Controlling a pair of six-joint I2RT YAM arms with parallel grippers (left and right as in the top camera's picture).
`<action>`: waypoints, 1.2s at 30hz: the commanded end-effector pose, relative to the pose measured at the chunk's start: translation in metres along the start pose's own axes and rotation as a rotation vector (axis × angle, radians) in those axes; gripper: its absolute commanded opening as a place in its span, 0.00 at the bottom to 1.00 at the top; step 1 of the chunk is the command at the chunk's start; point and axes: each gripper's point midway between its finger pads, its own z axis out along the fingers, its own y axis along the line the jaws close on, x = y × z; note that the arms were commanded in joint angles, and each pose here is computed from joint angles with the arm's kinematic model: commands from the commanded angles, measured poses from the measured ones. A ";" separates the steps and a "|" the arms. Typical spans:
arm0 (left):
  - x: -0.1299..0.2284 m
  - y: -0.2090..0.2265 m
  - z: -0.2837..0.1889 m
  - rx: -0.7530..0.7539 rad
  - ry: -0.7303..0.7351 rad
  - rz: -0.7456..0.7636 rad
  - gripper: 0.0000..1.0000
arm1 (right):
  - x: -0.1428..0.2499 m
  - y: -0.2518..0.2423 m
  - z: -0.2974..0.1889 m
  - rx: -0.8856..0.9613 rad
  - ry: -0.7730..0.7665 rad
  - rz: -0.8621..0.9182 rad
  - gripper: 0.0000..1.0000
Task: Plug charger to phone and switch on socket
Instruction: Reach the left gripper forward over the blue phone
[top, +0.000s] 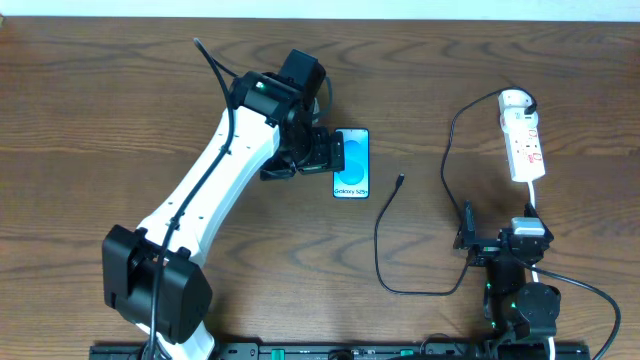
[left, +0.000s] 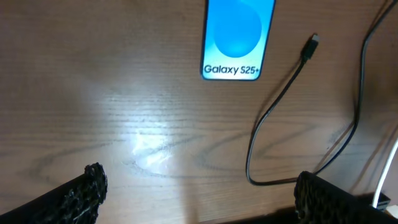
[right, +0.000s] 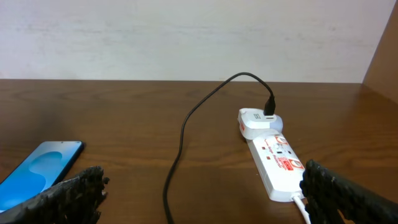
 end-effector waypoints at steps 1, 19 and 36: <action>-0.011 -0.003 0.000 -0.053 -0.011 -0.023 0.98 | 0.000 0.001 0.000 -0.004 0.000 -0.001 0.99; -0.076 -0.025 0.060 -0.162 -0.062 -0.064 0.98 | 0.000 0.001 0.000 -0.004 0.000 -0.001 0.99; -0.075 -0.029 0.126 -0.286 -0.060 0.004 0.98 | 0.000 0.001 0.000 -0.004 0.000 -0.001 0.99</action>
